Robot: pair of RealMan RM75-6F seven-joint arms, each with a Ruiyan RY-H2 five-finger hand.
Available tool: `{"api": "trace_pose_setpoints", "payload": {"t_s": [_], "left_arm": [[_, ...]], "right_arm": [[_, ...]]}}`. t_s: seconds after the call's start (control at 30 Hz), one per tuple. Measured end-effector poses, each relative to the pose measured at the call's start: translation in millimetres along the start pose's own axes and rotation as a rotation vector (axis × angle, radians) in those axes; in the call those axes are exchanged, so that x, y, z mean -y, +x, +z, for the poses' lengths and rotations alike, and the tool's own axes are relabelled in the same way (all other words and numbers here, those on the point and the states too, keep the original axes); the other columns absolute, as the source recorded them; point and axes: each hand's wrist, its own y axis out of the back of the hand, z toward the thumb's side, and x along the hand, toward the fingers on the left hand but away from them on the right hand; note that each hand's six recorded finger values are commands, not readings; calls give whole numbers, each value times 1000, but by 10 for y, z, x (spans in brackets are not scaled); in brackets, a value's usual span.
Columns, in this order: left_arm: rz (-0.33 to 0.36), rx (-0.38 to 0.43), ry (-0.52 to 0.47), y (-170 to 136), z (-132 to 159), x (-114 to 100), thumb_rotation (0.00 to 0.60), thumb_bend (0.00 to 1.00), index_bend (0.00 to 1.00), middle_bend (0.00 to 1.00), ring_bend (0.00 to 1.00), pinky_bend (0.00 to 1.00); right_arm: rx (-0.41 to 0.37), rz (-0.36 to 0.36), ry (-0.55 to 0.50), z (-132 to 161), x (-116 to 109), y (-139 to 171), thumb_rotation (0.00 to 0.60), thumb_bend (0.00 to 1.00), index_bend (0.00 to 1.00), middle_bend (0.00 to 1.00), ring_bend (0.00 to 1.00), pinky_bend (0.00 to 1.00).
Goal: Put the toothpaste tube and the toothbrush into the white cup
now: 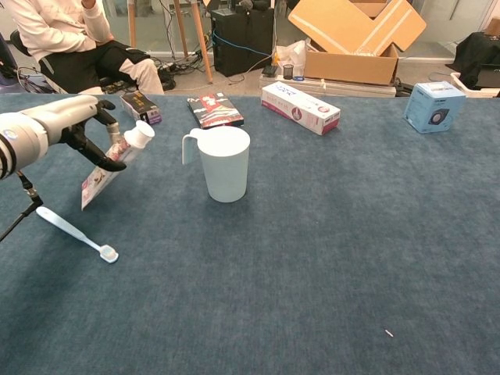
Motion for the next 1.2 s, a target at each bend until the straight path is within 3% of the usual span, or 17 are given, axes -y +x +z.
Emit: {"api": "trace_pose_setpoints", "payload": {"t_s": [0.53,1.2], "left_arm": [[64,-3,-52,-93,-133,-314,600,332,551,0,0,0],[150,73,-120,-295,67,-787,600,361,552,0,0,0]], "right_arm": [[1,6,0,2,13,-10,600,41,135,0,0,180],[-3,8,0,19,22,-10,600,41,135,0,0,180]]}}
